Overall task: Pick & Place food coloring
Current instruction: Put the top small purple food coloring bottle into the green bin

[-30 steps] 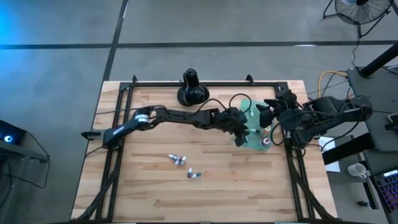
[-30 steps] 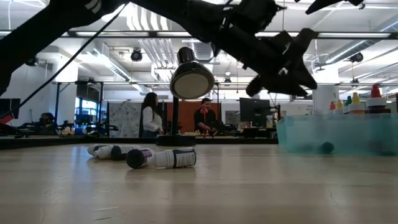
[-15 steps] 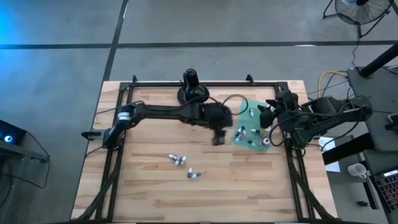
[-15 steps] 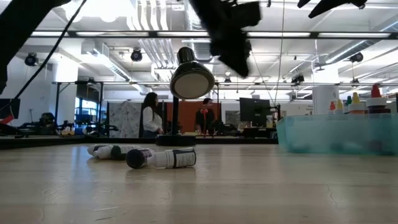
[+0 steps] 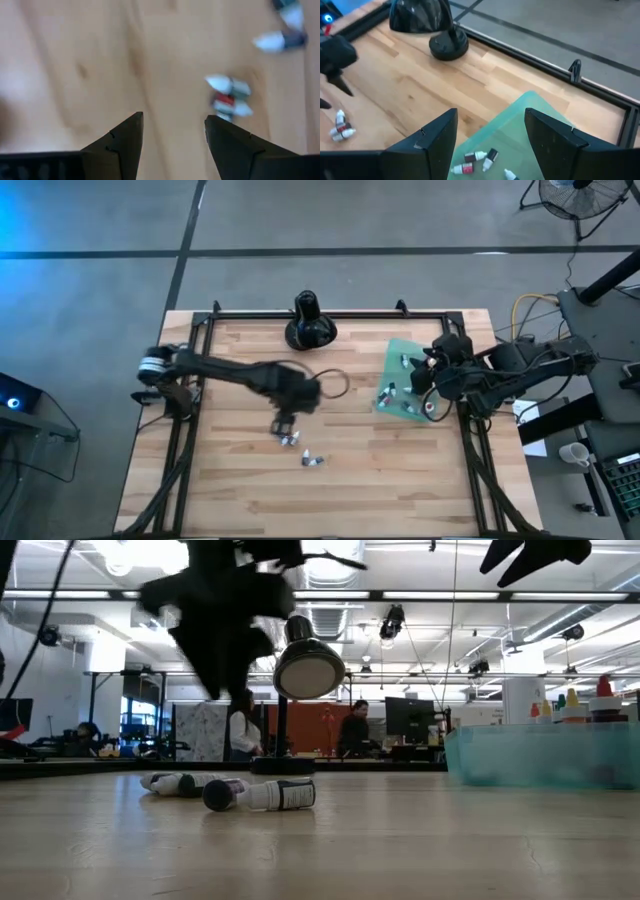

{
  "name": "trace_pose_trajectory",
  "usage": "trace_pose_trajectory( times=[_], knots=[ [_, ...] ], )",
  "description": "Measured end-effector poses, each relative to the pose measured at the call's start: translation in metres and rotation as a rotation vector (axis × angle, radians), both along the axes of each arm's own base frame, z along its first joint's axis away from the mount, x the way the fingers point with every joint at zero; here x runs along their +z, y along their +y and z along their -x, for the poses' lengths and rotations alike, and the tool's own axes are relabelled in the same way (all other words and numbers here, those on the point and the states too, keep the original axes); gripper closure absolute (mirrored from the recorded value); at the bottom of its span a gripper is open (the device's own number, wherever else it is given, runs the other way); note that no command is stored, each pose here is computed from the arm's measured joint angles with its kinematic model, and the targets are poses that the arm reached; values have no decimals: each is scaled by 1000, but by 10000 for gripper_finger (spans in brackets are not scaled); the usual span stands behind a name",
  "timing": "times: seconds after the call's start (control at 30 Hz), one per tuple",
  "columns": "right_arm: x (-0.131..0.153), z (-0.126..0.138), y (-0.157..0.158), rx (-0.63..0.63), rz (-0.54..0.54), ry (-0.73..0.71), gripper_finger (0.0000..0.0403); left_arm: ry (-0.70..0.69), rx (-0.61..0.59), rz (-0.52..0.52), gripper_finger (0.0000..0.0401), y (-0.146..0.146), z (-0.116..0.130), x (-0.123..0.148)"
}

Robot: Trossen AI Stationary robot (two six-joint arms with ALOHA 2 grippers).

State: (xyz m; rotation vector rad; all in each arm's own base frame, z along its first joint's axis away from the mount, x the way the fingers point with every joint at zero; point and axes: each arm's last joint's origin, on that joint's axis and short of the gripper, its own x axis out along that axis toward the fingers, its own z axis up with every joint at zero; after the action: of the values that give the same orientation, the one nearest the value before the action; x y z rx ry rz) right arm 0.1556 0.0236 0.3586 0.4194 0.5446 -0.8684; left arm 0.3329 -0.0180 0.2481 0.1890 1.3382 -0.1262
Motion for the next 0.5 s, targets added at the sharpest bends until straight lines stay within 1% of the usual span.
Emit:
trace_pose_trajectory(
  times=[0.17, 0.27, 0.33, 0.4, 0.5],
  knots=[
    [-6, -2, 1, 10, -9, 29, 179, -18, -42, 39, 215, -25, 40, -33],
    [-9, -2, 1, 11, -8, 39, 179, -59, -93, 48, 215, -35, 56, -47],
    [-11, -2, 1, 11, -7, 44, 179, -77, -117, 50, 215, -39, 62, -58],
    [-12, -3, 1, 10, -6, 48, 179, -115, -131, 57, 215, -42, 63, -67],
    [-15, -3, 1, -2, -13, 46, 179, -133, -127, 61, 215, -43, 64, -77]
  ],
)
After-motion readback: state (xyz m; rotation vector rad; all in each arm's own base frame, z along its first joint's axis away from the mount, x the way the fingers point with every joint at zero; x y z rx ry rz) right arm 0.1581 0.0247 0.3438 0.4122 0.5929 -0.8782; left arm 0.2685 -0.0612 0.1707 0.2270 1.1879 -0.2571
